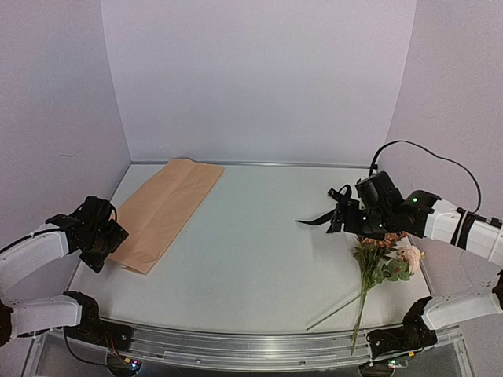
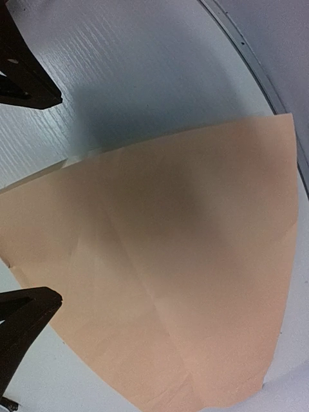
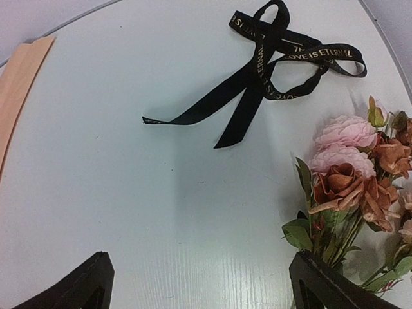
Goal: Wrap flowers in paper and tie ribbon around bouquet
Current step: Pick up the corner of the folded wrapping paper at the center of the board.
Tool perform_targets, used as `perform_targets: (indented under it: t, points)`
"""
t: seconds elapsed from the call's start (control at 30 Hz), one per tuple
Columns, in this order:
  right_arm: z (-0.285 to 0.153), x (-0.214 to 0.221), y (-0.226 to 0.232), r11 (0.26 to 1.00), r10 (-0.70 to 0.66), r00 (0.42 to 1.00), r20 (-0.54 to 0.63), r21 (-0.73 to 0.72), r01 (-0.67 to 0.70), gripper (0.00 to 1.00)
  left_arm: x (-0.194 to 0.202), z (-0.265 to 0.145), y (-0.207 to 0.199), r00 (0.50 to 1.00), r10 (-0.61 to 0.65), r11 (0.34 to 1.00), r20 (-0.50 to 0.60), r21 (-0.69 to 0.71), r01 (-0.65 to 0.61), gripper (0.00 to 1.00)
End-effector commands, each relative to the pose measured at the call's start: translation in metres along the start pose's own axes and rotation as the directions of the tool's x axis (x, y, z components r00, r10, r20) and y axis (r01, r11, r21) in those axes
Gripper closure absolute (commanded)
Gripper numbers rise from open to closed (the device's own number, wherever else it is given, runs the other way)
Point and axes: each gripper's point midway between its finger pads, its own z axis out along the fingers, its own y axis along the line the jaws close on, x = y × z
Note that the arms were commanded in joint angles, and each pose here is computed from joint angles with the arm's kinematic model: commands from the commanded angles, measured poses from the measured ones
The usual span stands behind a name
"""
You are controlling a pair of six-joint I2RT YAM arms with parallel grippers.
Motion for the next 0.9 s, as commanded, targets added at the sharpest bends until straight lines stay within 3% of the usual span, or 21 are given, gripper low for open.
perform_targets:
  t: [0.0, 0.6, 0.87]
  points:
    - [-0.009, -0.012, 0.004, 0.999, -0.005, 0.999, 0.054, -0.033, 0.006, 0.02, 0.003, 0.012, 0.004, 0.997, -0.074, 0.997, -0.011, -0.002, 0.074, 0.0]
    - [-0.008, -0.005, -0.001, 0.999, -0.015, 0.998, 0.055, -0.031, 0.016, 0.02, 0.002, 0.048, -0.008, 0.98, -0.166, 0.979, -0.105, 0.105, 0.177, 0.01]
    - [-0.007, -0.006, 0.001, 0.999, -0.018, 0.999, 0.05, -0.032, 0.02, 0.02, 0.006, 0.058, -0.006, 0.966, -0.206, 0.962, -0.157, 0.148, 0.229, 0.09]
